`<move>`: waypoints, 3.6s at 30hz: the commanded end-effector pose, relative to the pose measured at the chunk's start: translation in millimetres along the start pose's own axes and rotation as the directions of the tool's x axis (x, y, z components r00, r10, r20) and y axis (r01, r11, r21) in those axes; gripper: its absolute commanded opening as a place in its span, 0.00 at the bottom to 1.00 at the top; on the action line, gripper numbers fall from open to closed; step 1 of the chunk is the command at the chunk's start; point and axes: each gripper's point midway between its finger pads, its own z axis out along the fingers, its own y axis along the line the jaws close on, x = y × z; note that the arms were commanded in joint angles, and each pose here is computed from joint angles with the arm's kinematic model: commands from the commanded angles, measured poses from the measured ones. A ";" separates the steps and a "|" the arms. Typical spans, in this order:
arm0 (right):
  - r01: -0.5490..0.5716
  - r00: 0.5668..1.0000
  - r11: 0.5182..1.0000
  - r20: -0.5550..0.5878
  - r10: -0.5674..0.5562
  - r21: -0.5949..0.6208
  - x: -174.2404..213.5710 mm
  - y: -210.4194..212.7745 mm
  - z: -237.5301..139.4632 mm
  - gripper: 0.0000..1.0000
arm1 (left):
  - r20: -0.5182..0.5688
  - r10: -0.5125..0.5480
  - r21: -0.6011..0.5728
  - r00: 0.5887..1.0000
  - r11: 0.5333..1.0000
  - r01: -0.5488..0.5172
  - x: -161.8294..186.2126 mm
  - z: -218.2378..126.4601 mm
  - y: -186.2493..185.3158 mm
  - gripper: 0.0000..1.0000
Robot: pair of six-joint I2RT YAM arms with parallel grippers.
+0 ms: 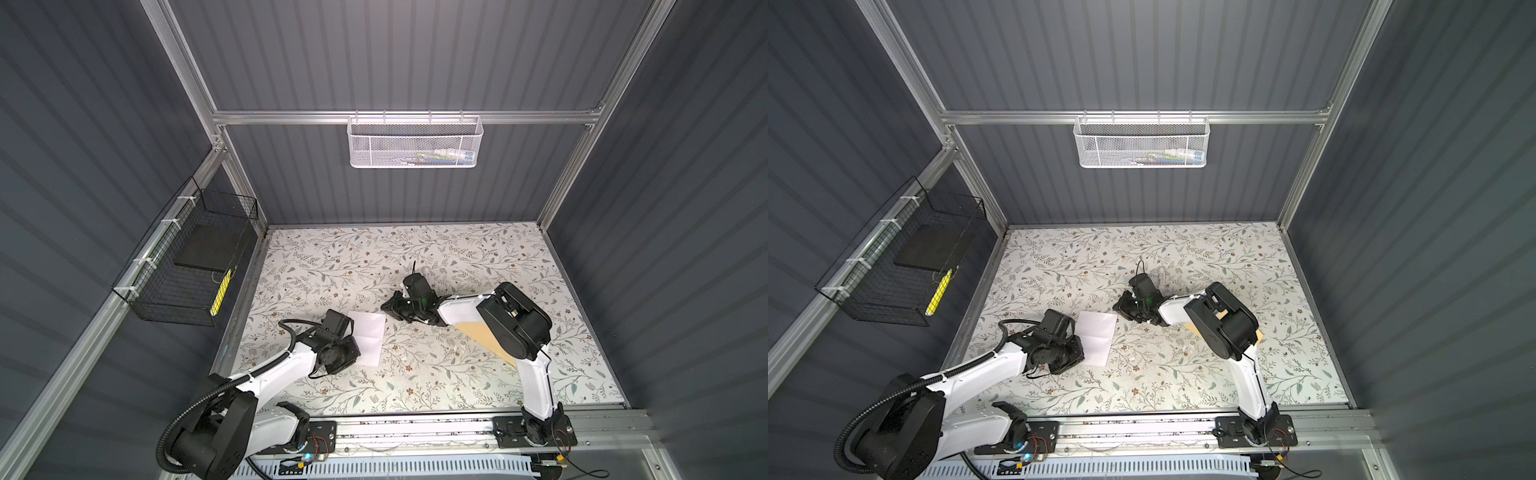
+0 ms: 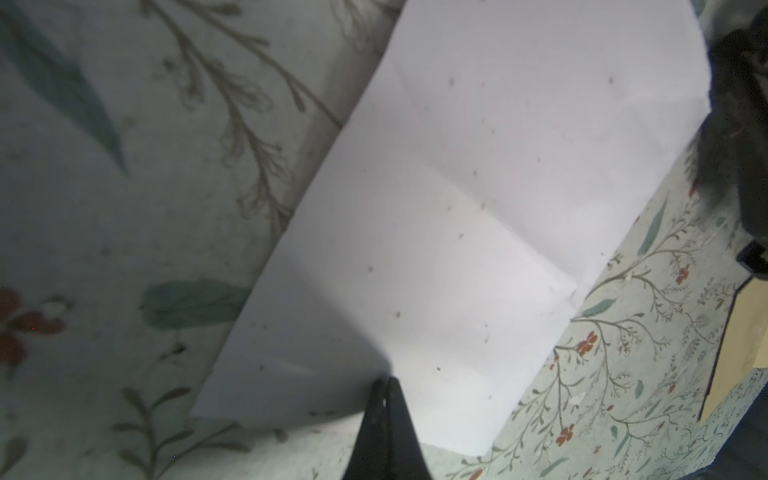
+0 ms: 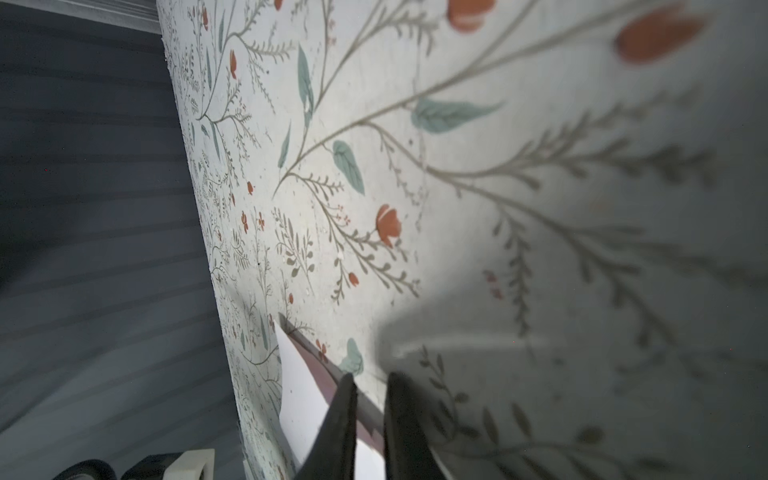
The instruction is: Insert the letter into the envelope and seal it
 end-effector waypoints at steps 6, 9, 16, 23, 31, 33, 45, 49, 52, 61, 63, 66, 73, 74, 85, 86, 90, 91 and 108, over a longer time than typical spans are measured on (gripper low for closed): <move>0.127 0.982 0.985 -0.126 -0.142 -0.118 60.3 32.3 -26.5 0.20 | -0.045 -0.059 -0.192 0.997 0.980 0.050 24.3 11.6 57.1 0.00; 0.134 0.975 0.985 -0.163 -0.150 -0.105 83.6 25.4 -25.8 0.20 | -0.041 -0.060 -0.192 0.997 0.980 0.051 24.0 11.7 57.7 0.00; 0.112 0.974 0.992 -0.193 -0.122 -0.065 114.6 -0.9 -29.9 0.18 | -0.031 -0.067 -0.183 0.997 0.981 0.060 24.0 13.8 58.8 0.00; 0.122 0.959 0.991 -0.252 -0.132 -0.054 143.4 -10.0 -41.2 0.17 | -0.013 -0.078 -0.177 0.997 0.981 0.074 24.1 12.0 61.0 0.00; 0.175 0.922 0.983 -0.341 -0.184 -0.057 174.0 -15.2 -49.4 0.18 | -0.016 -0.099 -0.162 0.995 0.982 0.095 29.1 17.5 65.3 0.00; 0.191 0.909 0.978 -0.361 -0.207 -0.080 181.2 -10.2 -47.9 0.19 | -0.020 -0.099 -0.163 0.995 0.982 0.095 30.5 18.5 66.5 0.00; 0.246 0.823 0.960 -0.494 -0.280 -0.135 219.7 16.2 -34.1 0.21 | -0.034 -0.104 -0.158 0.994 0.983 0.097 33.8 23.1 67.8 0.00; 0.222 0.833 0.964 -0.485 -0.264 -0.144 213.5 20.2 -41.7 0.29 | -0.030 -0.102 -0.159 0.994 0.983 0.096 32.0 22.1 66.5 0.00; 0.151 0.887 0.974 -0.413 -0.209 -0.169 187.1 22.9 -62.3 0.43 | -0.022 -0.096 -0.154 0.995 0.984 0.091 28.6 19.3 62.5 0.00; 0.256 0.940 0.963 -0.256 -0.226 0.088 129.9 -24.6 -114.4 0.81 | -0.004 -0.061 -0.091 0.998 0.994 0.061 20.7 16.2 46.1 0.01; 0.347 0.921 0.922 -0.249 -0.301 0.170 118.3 -34.5 -116.8 0.84 | -0.001 -0.043 -0.081 0.999 0.996 0.043 18.2 16.0 42.6 0.01; 0.479 0.865 0.849 -0.286 -0.413 0.222 107.5 -36.0 -115.7 0.86 | -0.004 -0.025 -0.085 1.000 0.996 0.025 16.1 17.5 40.6 0.01; 0.539 0.833 0.804 -0.302 -0.464 0.249 91.3 -31.0 -102.3 0.90 | 0.003 0.006 -0.091 1.000 0.996 -0.005 11.8 19.8 38.5 0.01; 0.531 0.837 0.811 -0.301 -0.457 0.245 91.8 -30.9 -99.5 0.90 | 0.003 0.007 -0.090 1.000 0.996 -0.007 11.9 19.9 38.6 0.01; 0.498 0.855 0.840 -0.284 -0.433 0.218 71.4 -47.4 -90.7 0.90 | 0.032 0.034 -0.119 0.999 0.992 -0.030 7.1 19.1 44.5 0.01; 0.473 0.865 0.861 -0.286 -0.412 0.189 72.0 -47.3 -88.4 0.90 | 0.031 0.040 -0.119 0.999 0.992 -0.036 6.5 19.2 43.4 0.01; 0.383 0.893 0.915 -0.303 -0.332 0.127 77.2 -45.7 -80.8 0.87 | 0.031 0.047 -0.114 0.998 0.993 -0.043 4.4 19.9 40.1 0.01; 0.354 0.902 0.929 -0.302 -0.308 0.107 79.3 -43.1 -77.9 0.86 | 0.032 0.048 -0.101 0.998 0.994 -0.044 4.0 20.5 37.5 0.01; 0.038 0.988 0.997 -0.152 -0.028 0.061 77.3 -50.1 -66.1 0.68 | 0.036 0.054 -0.076 0.998 0.996 -0.051 0.5 22.3 29.5 0.01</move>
